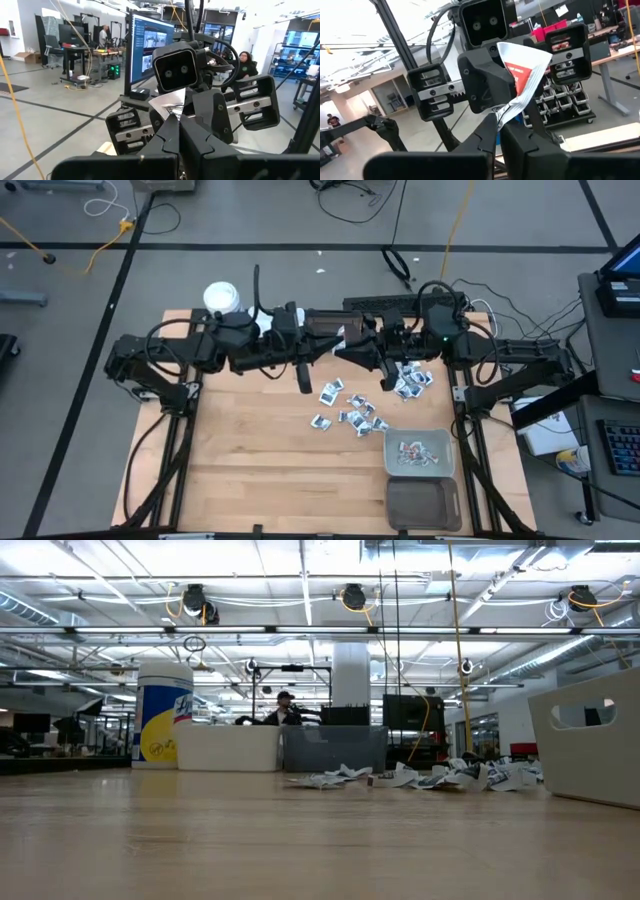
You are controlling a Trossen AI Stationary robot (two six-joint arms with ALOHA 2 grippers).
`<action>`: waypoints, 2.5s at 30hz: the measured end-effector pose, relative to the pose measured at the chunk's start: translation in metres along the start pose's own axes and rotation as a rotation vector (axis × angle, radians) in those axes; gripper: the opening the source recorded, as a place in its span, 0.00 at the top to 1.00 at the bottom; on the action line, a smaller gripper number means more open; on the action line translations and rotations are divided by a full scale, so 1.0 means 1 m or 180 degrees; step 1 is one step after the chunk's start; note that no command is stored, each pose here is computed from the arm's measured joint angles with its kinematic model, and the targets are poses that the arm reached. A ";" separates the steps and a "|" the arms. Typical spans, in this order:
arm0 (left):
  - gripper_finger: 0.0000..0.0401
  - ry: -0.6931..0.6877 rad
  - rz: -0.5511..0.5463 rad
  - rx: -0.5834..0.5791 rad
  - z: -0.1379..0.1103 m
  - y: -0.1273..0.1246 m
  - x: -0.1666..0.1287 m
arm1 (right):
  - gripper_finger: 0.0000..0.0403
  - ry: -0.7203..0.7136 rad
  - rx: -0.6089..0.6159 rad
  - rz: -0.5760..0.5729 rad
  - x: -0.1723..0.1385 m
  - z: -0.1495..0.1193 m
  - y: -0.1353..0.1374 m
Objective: Pick & Place First Aid Supplies
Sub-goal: Put the orange ointment pack into the gray bin
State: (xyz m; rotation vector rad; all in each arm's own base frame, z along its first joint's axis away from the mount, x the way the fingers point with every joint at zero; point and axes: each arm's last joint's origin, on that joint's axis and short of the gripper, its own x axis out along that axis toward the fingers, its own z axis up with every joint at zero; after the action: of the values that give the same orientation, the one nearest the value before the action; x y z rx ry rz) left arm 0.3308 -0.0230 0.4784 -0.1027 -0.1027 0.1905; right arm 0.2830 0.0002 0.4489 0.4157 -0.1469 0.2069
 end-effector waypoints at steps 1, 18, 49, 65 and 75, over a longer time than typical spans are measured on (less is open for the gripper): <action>1.00 0.0000 -0.0002 0.0004 0.000 0.000 0.000 | 0.98 -0.0005 0.0009 0.0003 0.000 0.000 0.000; 0.74 0.0021 -0.0277 -0.0093 0.011 -0.006 -0.018 | 1.00 0.0233 0.0105 -0.0045 -0.030 0.010 0.012; 0.51 0.0458 -0.0106 -0.0259 0.020 0.011 -0.051 | 1.00 0.4437 0.0898 -0.2138 -0.140 -0.083 0.057; 0.51 0.0719 -0.0626 0.0118 -0.040 0.031 -0.119 | 1.00 0.4417 0.1123 -0.2362 -0.142 -0.222 0.018; 0.51 0.0450 -0.0423 0.0086 -0.094 0.050 -0.175 | 1.00 0.4711 0.0930 -0.2055 -0.148 -0.255 0.026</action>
State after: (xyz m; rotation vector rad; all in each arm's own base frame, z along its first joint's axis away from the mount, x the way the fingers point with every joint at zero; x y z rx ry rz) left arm 0.1612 -0.0170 0.3634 -0.0820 0.0340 0.0515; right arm 0.1592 0.1038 0.2008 0.4879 1.4702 -0.1424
